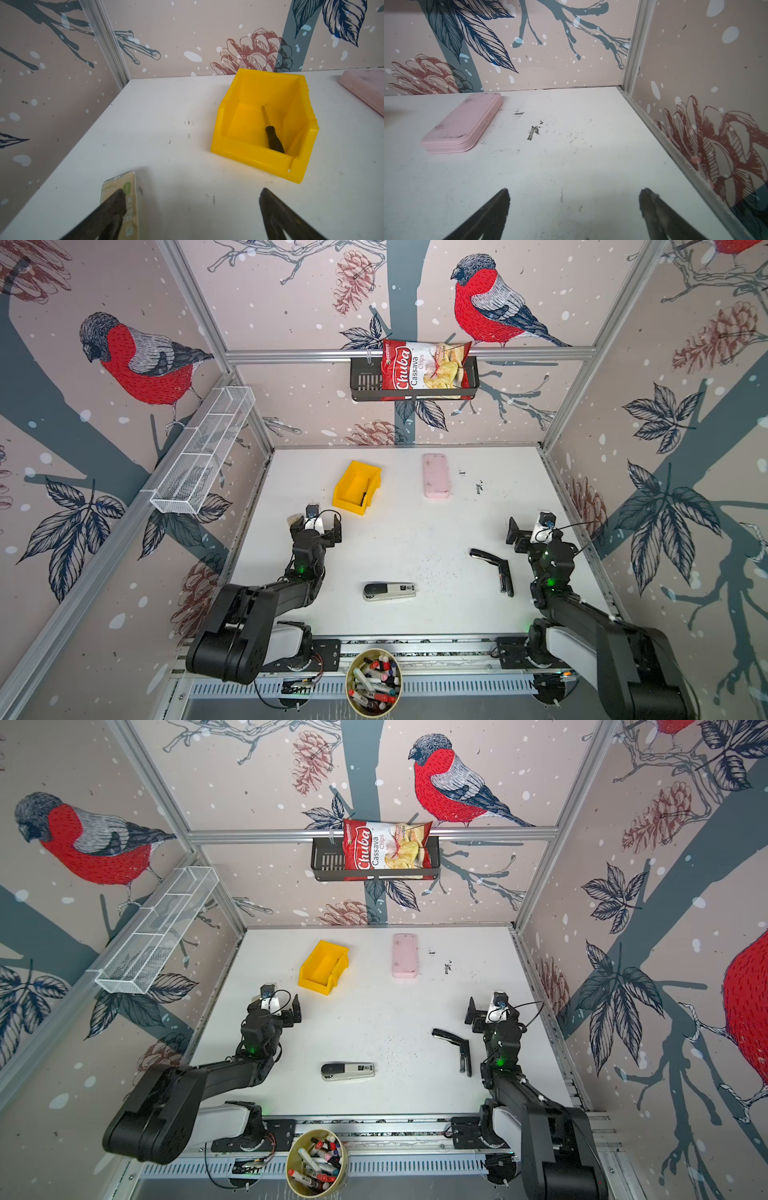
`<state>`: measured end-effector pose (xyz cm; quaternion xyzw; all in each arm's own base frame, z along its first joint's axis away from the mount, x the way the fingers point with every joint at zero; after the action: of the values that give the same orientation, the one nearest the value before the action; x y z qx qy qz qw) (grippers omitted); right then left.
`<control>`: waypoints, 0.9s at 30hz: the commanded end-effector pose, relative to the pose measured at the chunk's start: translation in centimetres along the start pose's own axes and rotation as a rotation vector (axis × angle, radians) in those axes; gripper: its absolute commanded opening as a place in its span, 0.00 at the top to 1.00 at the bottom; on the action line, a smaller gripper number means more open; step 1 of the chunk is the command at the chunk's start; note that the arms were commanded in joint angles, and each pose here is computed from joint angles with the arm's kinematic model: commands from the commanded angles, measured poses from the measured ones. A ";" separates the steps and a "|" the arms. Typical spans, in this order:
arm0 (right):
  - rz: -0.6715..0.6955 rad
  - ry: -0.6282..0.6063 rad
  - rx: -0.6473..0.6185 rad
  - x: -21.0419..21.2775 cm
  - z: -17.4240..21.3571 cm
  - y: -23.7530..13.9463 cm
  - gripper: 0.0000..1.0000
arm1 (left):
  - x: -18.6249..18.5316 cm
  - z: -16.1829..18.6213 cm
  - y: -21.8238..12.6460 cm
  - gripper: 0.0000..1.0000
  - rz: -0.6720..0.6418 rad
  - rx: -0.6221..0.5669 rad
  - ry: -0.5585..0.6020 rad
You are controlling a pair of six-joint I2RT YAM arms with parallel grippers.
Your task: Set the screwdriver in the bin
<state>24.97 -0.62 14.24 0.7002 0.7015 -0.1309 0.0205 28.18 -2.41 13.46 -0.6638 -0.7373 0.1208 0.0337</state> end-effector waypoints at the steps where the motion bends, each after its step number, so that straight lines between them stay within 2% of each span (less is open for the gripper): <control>1: -0.029 0.023 -0.133 0.0 -2.1 0.4 0.02 | -0.1 -2.4 0.4 0.03 -0.005 -0.143 0.004; 4: -0.036 0.030 -0.139 0.0 -2.2 1.0 0.02 | 0.2 -2.4 1.0 0.03 -0.019 -0.162 0.029; 10: -0.061 0.054 -0.107 0.2 -2.0 2.6 0.02 | 1.9 -1.1 1.3 0.02 -0.056 -0.202 -0.034; 18: -0.079 0.059 -0.083 0.6 -0.5 4.5 0.02 | 2.4 -1.0 2.9 0.02 -0.030 -0.117 -0.065; 21: -0.076 0.061 -0.028 0.6 -0.2 5.2 0.02 | 2.4 -1.1 2.9 0.02 -0.021 -0.121 -0.068; 27: -0.051 0.070 -0.028 0.4 -0.3 5.3 0.02 | 2.5 -1.1 2.8 0.02 -0.023 -0.125 -0.066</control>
<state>30.13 -0.13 13.22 0.6800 0.7255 -0.1064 0.0016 30.73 0.39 13.12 -0.6494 -0.7535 0.1007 -0.0184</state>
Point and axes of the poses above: each gripper's point midway between its finger pads, its own y axis out along the fingers, its own x axis along the line the jaws close on, z = x × y, the point moved 7 cm from there along -y, back along the fingers, and after that the axes turned 11 degrees about -y, right-handed, at the moved point
